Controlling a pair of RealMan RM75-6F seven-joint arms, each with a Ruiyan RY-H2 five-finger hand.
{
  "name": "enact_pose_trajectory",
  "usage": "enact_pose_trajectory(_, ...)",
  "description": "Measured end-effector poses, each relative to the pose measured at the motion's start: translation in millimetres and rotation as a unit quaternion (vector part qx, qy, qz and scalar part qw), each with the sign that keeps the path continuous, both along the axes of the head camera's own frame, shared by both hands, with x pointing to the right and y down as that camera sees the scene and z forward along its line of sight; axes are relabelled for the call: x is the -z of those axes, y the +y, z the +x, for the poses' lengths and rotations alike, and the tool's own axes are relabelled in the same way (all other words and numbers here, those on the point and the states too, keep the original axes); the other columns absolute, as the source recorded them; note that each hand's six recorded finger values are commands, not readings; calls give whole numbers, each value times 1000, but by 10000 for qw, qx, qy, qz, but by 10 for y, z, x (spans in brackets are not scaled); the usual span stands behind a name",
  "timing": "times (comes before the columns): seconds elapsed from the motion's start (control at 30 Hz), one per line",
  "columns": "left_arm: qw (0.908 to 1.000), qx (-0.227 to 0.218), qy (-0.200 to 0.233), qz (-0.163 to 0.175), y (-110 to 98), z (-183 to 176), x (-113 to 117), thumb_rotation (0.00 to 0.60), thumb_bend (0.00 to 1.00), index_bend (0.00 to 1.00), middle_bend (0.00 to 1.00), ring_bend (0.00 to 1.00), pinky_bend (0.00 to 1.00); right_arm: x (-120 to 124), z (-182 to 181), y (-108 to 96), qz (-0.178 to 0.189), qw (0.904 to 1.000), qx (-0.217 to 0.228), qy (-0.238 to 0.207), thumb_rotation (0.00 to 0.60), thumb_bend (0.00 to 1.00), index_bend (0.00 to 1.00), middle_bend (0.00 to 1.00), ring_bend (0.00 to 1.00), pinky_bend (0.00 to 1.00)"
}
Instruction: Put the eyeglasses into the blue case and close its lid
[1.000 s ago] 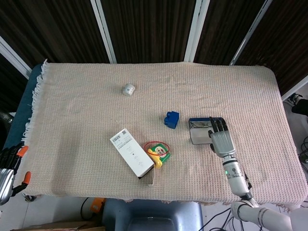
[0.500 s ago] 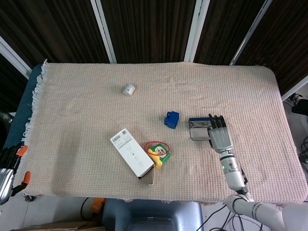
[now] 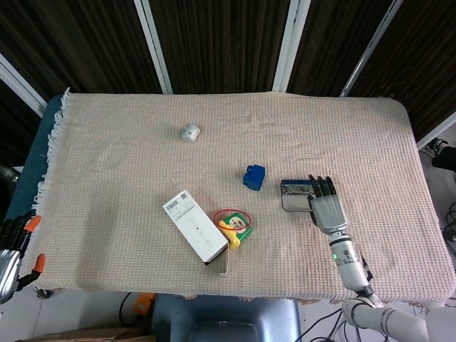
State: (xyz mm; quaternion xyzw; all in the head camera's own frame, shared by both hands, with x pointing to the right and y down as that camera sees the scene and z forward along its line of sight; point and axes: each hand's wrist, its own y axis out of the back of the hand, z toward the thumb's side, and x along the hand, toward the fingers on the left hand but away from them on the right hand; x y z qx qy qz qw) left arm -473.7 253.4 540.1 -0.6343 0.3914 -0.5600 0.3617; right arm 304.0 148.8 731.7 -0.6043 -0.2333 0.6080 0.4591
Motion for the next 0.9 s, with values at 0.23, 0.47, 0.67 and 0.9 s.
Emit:
enact_pose_trajectory(0.23,10000,-24,-5,-21,6,11,-10,600,448,0,0,0,49,265,11,373,-106,9989,371,-269,600,592,709,128,0,0)
enact_pose_trajectory(0.47,10000,-53,-14,-37,6,21,-20,600,449,0,0,0,48,398,71,546,-184,9980,485,-359,600,592,709,128,0,0)
enact_pose_trajectory(0.67,10000,-53,-27,-56,5,16,-32,600,448,0,0,0,49,527,4,521,-404,9957,280,-791,600,591,709,129,0,0)
enact_pose_trajectory(0.9,10000,-41,-30,-48,4,8,-28,600,448,0,0,0,48,487,-1,290,-453,9953,-53,-860,600,592,709,130,0,0)
